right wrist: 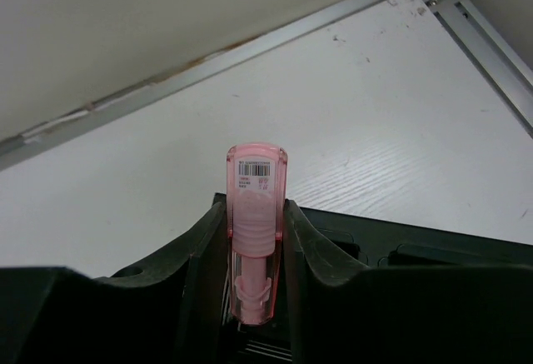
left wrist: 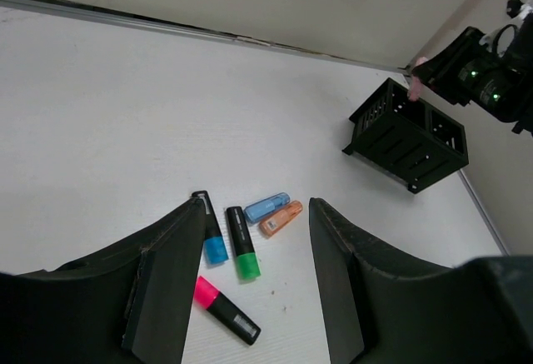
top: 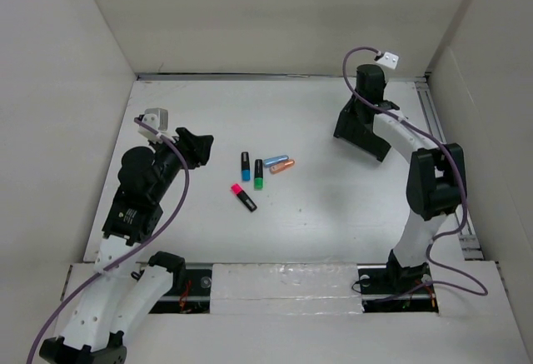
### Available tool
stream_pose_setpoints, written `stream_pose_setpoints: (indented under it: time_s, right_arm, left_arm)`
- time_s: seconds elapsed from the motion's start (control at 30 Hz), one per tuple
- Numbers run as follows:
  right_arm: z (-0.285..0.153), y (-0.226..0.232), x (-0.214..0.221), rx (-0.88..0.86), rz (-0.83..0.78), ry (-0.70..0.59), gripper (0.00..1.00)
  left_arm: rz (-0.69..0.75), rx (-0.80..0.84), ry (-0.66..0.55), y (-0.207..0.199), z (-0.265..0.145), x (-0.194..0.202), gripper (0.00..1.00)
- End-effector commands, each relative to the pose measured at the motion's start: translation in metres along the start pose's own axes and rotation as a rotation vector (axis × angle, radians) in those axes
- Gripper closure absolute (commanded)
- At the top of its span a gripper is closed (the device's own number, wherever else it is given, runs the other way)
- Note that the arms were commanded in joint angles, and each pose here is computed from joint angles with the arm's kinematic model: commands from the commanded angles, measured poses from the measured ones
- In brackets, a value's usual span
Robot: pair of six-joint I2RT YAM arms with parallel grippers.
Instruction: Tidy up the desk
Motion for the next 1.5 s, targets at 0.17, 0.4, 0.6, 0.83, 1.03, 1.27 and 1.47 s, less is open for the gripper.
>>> stream_pose_setpoints:
  time_s: [0.17,0.4,0.6,0.83,1.03,1.27,1.47]
  right_arm:
    - [0.006,0.003,0.003,0.059,-0.036,-0.018,0.71]
    - [-0.008,-0.007,0.013,0.079,0.012,-0.004,0.30]
    - [-0.060,0.011,-0.017,-0.065,0.070,-0.047,0.23]
    - [-0.131,0.043,0.053,-0.377,0.099,0.177,0.97]
    - [-0.188,0.050,0.148,-0.504,-0.064,0.436,1.00]
    - [-0.208,0.046,0.198,-0.529,-0.159,0.585,0.38]
    - [-0.196,0.052,0.209,-0.505,-0.161,0.587,0.14]
  left_arm:
    - [0.016,0.006,-0.038,0.000,0.003,-0.004,0.51]
    - [0.017,0.012,-0.021,0.001,0.008,-0.002,0.51]
    - [0.017,0.005,-0.017,0.001,0.008,-0.002,0.51]
    - [0.018,-0.006,-0.012,0.002,0.009,-0.001,0.51]
    - [0.019,0.001,-0.007,0.002,0.010,0.000,0.51]
    - [0.018,0.010,-0.005,0.001,0.010,0.001,0.51]
    - [0.017,0.018,-0.016,0.000,0.007,-0.001,0.51]
Point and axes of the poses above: each gripper's point midway between its finger pads, its own z axis out along the fingers, its own y axis along the line the jaws close on, x = y × z, the point moved 10 cm from there along -z, back along the fingers, and after that the axes turned 12 degrees about z, right-handed, at the moved point
